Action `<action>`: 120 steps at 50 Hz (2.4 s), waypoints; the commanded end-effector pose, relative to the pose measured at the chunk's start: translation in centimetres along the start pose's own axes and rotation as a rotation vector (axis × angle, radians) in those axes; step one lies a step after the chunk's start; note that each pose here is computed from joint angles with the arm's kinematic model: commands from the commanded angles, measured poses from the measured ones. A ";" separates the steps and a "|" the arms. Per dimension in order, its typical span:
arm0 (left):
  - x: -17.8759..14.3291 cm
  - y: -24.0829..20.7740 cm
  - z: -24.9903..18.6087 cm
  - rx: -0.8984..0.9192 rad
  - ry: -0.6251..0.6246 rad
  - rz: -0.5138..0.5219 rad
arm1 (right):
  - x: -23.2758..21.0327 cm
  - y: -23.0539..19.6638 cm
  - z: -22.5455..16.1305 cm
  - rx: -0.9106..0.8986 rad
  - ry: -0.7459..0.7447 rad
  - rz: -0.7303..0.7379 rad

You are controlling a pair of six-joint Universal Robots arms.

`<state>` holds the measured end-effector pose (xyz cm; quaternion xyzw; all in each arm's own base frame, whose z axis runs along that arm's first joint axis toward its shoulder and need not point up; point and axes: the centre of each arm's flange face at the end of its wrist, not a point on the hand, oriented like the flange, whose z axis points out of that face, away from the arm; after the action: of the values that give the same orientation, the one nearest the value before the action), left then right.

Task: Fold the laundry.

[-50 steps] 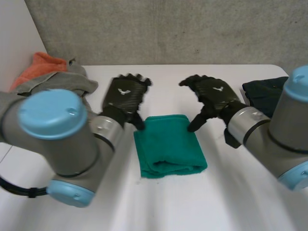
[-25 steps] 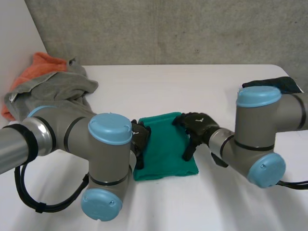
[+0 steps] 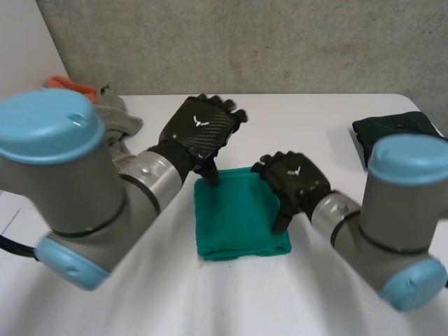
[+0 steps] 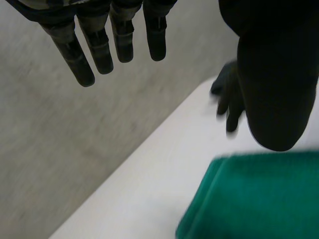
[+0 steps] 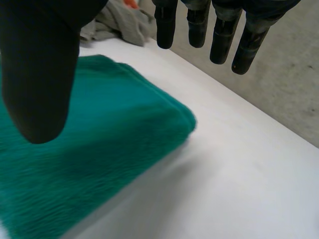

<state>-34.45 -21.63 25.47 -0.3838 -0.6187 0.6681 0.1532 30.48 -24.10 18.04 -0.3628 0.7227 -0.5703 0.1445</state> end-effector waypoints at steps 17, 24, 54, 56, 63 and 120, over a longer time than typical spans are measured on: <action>-0.3 -1.1 -1.5 0.054 0.262 -0.116 | -6.3 5.8 2.2 0.089 -0.120 -0.172; -0.4 -1.0 -1.5 0.053 0.259 -0.117 | -5.8 5.1 3.3 0.126 -0.086 -0.177; -2.6 -1.9 -1.5 0.075 0.180 -0.108 | 9.3 -2.8 9.4 0.393 0.203 -0.270; -2.6 -2.1 -1.6 0.079 0.179 -0.108 | 11.2 -3.6 9.5 0.424 0.223 -0.284; -2.6 -2.3 -1.8 0.084 0.179 -0.104 | 21.3 -5.6 9.5 0.543 0.356 -0.367; 1.5 -3.0 -3.4 0.091 0.282 -0.107 | 40.4 10.8 -11.1 -0.004 0.816 -0.001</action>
<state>-33.59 -18.61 28.15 -0.4238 -0.5842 0.6321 0.2821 -3.42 -45.52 17.49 -0.1944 0.6626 -0.7189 -0.0800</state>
